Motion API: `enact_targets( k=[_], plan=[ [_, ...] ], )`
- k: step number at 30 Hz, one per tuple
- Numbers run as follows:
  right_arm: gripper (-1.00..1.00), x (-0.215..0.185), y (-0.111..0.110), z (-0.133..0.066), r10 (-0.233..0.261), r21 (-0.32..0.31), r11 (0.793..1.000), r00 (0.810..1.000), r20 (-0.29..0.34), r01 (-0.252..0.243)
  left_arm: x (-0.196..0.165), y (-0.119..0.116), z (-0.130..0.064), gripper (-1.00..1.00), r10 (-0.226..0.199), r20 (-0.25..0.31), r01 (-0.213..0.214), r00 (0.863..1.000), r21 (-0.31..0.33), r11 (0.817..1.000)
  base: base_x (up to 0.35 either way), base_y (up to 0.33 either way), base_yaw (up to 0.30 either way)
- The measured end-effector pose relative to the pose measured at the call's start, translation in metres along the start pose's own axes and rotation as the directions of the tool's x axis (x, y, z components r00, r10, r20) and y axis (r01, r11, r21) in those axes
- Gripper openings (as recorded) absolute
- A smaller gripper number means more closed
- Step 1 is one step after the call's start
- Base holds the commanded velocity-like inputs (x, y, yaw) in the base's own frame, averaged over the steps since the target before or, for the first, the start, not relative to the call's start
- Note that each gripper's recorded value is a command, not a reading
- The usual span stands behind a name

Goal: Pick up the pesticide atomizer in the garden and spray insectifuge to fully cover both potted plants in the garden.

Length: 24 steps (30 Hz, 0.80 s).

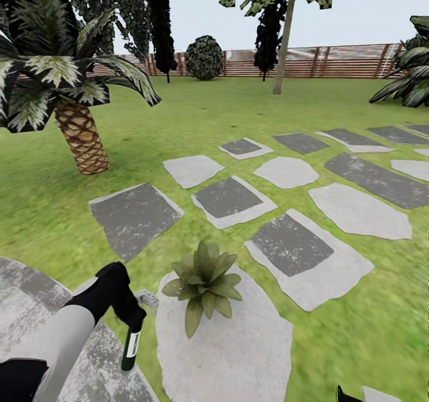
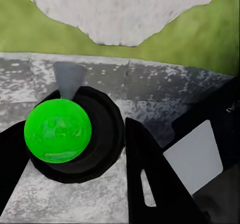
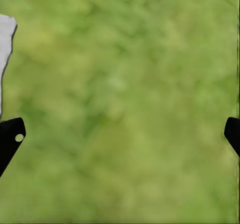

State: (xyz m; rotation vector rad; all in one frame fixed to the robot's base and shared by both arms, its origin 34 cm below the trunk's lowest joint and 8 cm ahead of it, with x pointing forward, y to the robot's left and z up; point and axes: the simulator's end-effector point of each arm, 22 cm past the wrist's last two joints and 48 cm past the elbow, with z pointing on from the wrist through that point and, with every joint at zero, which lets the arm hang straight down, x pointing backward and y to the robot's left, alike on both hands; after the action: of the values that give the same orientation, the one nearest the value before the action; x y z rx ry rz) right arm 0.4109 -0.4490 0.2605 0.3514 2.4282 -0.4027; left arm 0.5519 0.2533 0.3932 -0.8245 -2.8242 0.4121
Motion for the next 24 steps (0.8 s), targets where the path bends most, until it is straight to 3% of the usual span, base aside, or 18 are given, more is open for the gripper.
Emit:
enact_targets(
  k=[3, 7, 9, 11, 14, 24],
  plan=[
    [1.0, 0.0, 0.0, 0.0, -0.003, -0.001, 1.0, 1.0, 0.001, 0.003, -0.004, 0.001, -0.005, -1.0, -0.019, 0.002, 0.019, 1.0, -0.005, 1.0, 0.149, -0.243, 0.014],
    [1.0, -0.001, -0.001, 0.0, -0.004, -0.001, 1.0, 1.0, 0.002, 0.004, -0.005, -0.005, -0.006, -1.0, -0.015, 0.003, 0.014, 1.0, 0.016, 1.0, 0.258, -0.188, 0.002],
    [1.0, -0.001, -0.001, 0.0, -0.004, -0.001, 1.0, 1.0, 0.002, 0.004, -0.006, -0.007, -0.008, -1.0, 0.002, -0.007, -0.002, 1.0, 0.02, 1.0, 0.298, -0.118, 0.0],
    [1.0, 0.0, 0.0, 0.0, -0.003, -0.001, 1.0, 1.0, 0.002, 0.003, -0.003, -0.017, -0.01, -1.0, 0.055, -0.058, -0.053, 0.997, 0.032, 0.998, 0.281, -0.076, 0.0],
    [1.0, 0.0, 0.0, 0.0, -0.002, -0.001, 1.0, 1.0, 0.001, 0.002, 0.002, -0.029, -0.01, -1.0, 0.089, -0.1, -0.083, 0.991, 0.07, 0.994, 0.083, -0.018, 0.167],
    [1.0, 0.0, 0.001, 0.0, -0.002, -0.002, 1.0, 1.0, 0.001, 0.002, 0.001, -0.03, -0.014, -1.0, 0.094, -0.105, -0.086, 0.99, 0.076, 0.993, 0.004, -0.098, 0.205]
  ],
)
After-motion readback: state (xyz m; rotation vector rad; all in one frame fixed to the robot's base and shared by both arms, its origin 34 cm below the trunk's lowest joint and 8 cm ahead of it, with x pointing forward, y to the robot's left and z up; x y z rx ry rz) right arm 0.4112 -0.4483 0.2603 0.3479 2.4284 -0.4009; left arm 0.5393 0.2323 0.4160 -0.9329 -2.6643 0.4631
